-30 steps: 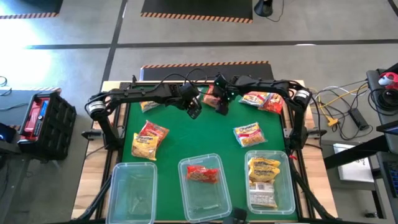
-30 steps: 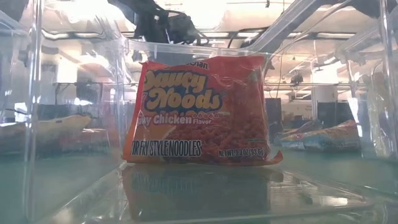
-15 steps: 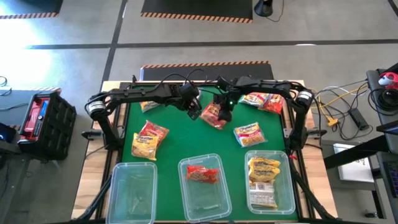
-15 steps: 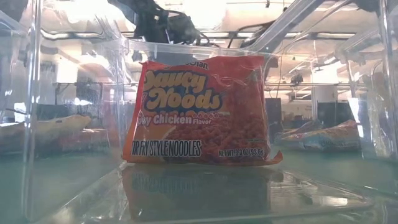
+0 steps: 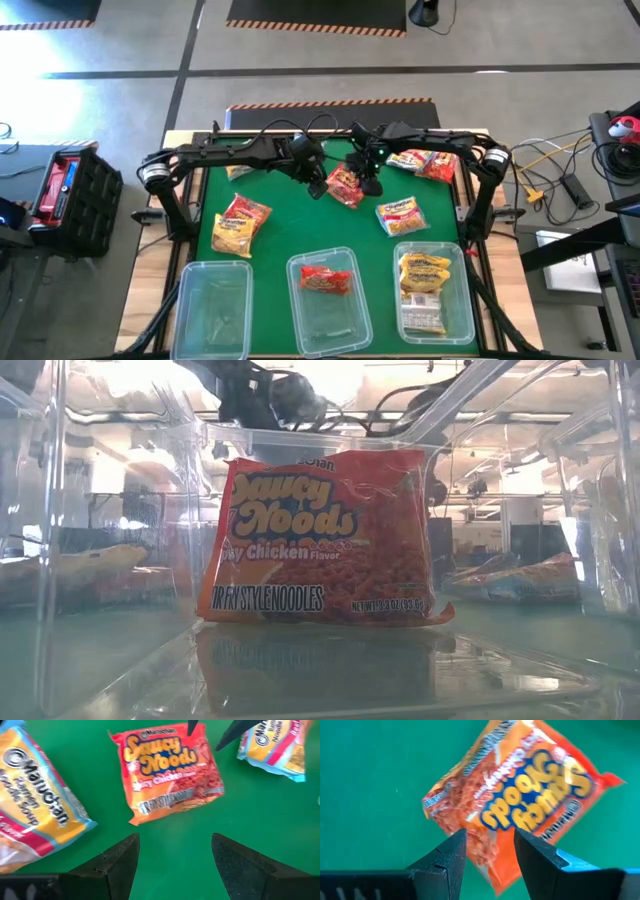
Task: Sort Maruchan noodles
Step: Put the orange noodle pack into the middle transparent bin
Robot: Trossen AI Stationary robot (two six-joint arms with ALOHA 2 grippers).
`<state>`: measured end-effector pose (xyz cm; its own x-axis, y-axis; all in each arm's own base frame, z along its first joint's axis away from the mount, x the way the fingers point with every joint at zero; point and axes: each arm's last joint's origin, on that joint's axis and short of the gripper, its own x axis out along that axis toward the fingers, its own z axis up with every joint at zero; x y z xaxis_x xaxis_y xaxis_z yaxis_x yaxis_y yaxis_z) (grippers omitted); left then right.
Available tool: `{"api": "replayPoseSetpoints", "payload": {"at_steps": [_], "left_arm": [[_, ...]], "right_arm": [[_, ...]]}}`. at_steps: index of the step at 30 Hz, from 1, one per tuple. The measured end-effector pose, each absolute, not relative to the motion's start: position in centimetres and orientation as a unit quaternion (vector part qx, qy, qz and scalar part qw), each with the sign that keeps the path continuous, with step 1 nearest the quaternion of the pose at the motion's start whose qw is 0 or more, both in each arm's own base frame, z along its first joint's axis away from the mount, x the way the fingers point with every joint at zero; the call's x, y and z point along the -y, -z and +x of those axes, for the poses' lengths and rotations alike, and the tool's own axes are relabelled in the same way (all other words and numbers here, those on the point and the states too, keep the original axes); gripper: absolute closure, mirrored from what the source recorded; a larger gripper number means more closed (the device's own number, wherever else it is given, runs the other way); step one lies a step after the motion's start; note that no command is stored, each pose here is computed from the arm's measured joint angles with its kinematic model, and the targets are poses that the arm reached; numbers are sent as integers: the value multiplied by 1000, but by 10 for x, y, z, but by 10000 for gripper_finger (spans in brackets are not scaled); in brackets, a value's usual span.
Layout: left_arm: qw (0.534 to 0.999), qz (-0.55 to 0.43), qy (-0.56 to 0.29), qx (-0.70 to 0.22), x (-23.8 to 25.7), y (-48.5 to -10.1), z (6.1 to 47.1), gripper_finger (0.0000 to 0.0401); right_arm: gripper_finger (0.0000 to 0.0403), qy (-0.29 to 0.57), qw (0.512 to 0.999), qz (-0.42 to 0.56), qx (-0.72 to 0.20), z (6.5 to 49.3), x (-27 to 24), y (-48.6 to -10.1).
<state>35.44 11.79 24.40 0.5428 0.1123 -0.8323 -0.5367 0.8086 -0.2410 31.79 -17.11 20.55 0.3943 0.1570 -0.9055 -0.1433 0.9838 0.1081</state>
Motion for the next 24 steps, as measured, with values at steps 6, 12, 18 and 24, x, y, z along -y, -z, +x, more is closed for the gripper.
{"api": "replayPoseSetpoints", "payload": {"at_steps": [6,12,18,24], "left_arm": [[844,-238,-187,-442,-114,-244,355,170],[846,-234,-182,-444,-113,-244,355,170],[847,-234,-181,-443,-112,-246,354,170],[835,-241,-161,-468,-109,-248,347,170]], "right_arm": [[250,-83,817,-46,-569,327,166,-192],[250,-28,803,-73,-590,332,167,-187],[250,52,814,41,-576,337,168,-183],[250,132,804,193,-547,344,171,-173]]}}
